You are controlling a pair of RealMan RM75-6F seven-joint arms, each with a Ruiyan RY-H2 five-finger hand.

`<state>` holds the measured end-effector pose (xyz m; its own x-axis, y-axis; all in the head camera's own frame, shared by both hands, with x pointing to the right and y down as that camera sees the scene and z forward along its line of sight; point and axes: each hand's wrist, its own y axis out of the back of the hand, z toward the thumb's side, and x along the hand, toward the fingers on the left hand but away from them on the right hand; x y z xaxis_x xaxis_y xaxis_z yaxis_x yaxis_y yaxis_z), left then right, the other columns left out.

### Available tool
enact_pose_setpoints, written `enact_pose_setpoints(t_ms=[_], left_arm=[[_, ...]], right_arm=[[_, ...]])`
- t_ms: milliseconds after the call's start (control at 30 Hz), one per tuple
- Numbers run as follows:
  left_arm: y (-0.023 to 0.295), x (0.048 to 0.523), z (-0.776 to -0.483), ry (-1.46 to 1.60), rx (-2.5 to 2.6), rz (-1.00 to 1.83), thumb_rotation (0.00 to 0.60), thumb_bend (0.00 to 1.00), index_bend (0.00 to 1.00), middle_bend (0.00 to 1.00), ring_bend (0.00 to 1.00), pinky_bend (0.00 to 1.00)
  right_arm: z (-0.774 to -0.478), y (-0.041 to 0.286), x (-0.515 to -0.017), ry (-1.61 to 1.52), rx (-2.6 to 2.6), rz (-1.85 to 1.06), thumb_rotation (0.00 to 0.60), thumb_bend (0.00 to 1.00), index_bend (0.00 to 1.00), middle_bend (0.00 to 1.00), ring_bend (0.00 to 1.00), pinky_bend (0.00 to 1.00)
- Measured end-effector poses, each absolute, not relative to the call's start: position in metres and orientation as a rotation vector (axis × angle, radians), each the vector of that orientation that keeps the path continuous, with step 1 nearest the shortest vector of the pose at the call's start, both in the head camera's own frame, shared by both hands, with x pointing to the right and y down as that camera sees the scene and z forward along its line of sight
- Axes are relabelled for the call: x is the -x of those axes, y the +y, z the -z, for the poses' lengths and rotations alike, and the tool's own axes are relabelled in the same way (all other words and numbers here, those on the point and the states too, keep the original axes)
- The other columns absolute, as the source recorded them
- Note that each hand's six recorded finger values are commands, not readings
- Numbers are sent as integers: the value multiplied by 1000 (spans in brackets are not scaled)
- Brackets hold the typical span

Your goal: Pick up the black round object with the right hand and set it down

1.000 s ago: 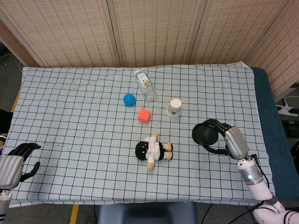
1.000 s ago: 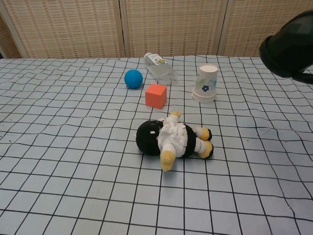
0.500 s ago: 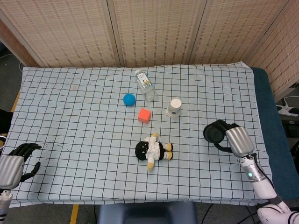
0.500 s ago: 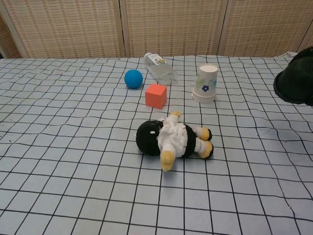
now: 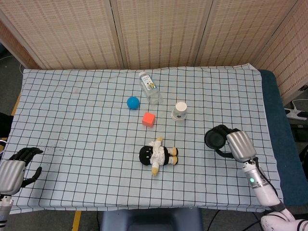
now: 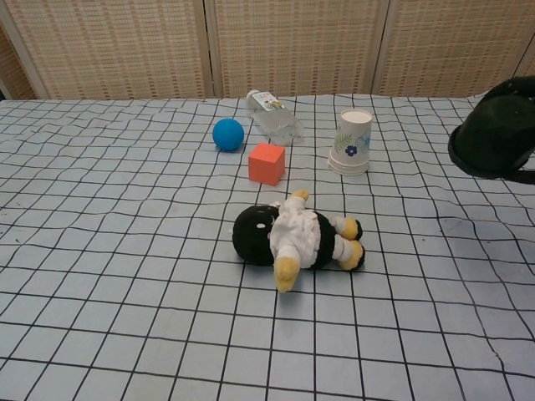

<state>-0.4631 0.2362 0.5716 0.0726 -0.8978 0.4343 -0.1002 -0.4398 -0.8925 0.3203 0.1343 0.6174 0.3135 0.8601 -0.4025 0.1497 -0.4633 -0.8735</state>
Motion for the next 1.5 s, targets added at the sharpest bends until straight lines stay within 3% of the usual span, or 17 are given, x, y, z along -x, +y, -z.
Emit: enact_pose_setpoints(t_ms=[200,600,1000,1500], left_arm=[[236,463,-571,1011,1652,1437,600,396,283,248,204,393],[236,463,-572,1003,1655,1437,600,395,283,248,204,392],[236,464,-572,1011,1656,1438,600,395,284,248,204,393],[236,464,-574,1000,1655,1448,600,395,283,248,204,392]], right_arm=[[-583,136,-287,-904,1901,-1040,600,212,703,625,501,507],[-650,137,-340,-795,1753,-1389,600,212,704,625,501,507],[-579,132,-294,-890,1831,-1094,600,212,704,625,501,507],[-673,144,-339,-780,1885,-1361,600,211,667,625,464,496]])
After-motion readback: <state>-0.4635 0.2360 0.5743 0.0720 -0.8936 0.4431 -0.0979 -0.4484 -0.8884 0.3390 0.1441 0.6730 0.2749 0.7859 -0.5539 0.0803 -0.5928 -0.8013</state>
